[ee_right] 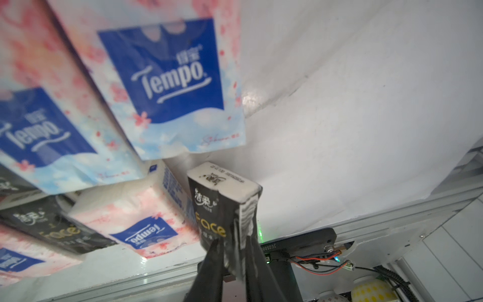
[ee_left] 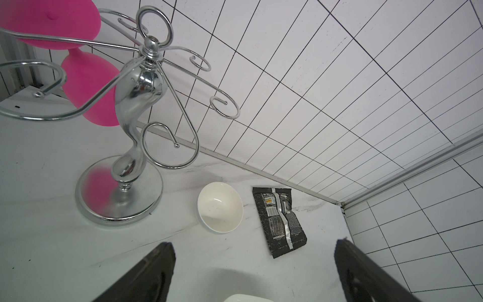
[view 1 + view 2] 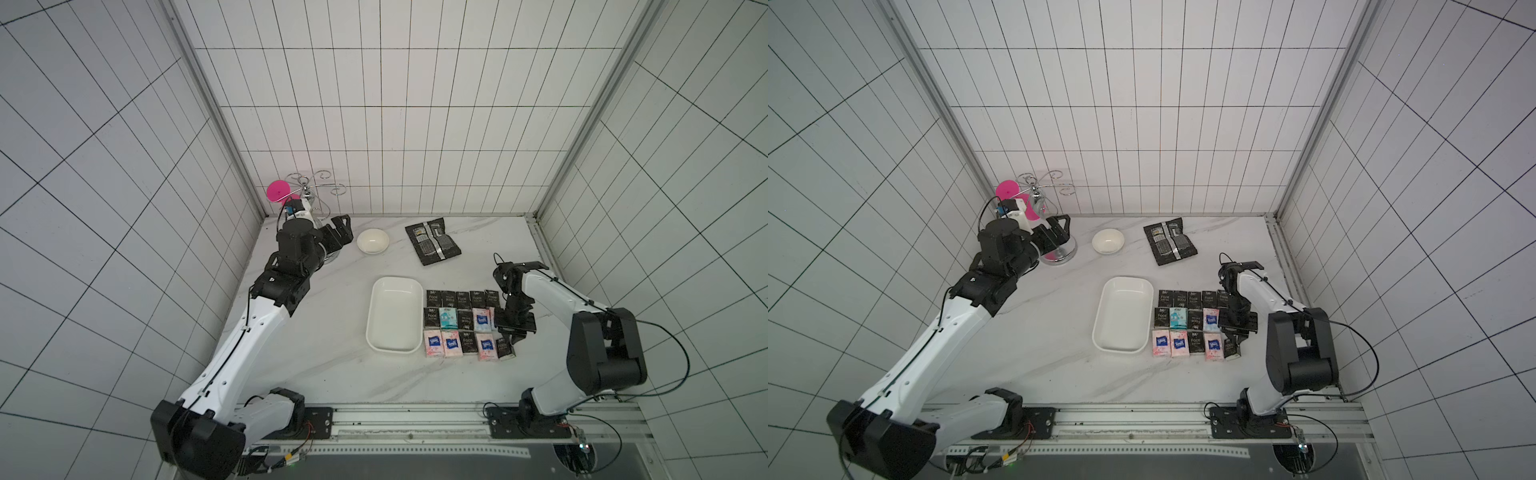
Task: Take the pocket tissues out of the storage box
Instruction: Place the pocket tissues at the center of the board, then reset both arms
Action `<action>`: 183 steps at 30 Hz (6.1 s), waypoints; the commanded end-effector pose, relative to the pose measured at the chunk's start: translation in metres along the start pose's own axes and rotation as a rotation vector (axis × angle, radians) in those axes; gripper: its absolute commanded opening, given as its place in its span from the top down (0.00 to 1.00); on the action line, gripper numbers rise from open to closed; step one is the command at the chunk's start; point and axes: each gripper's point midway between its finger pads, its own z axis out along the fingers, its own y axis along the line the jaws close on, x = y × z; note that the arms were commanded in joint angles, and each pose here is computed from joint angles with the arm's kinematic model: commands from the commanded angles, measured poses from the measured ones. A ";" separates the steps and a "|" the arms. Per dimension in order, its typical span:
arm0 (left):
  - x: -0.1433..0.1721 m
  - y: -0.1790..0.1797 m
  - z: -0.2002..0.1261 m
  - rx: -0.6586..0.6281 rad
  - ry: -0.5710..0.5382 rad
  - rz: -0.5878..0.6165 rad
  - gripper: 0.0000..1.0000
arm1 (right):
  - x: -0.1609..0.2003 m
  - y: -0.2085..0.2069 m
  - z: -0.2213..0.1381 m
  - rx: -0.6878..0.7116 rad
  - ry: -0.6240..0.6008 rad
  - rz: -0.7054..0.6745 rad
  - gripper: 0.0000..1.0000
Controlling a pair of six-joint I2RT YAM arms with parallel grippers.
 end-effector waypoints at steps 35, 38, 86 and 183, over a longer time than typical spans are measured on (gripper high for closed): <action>-0.007 -0.002 -0.011 0.012 -0.035 0.007 0.01 | 0.002 -0.012 0.036 -0.221 -0.008 0.373 0.81; -0.008 -0.001 -0.011 0.009 -0.037 0.005 0.01 | 0.000 -0.007 0.039 -0.239 -0.001 0.383 0.81; -0.007 0.000 -0.008 0.003 -0.030 0.000 0.01 | -0.013 -0.001 -0.014 -0.366 -0.160 0.492 0.80; 0.106 0.244 0.063 -0.390 -0.108 0.425 0.02 | -0.206 -0.073 -0.078 0.002 -1.347 0.278 0.01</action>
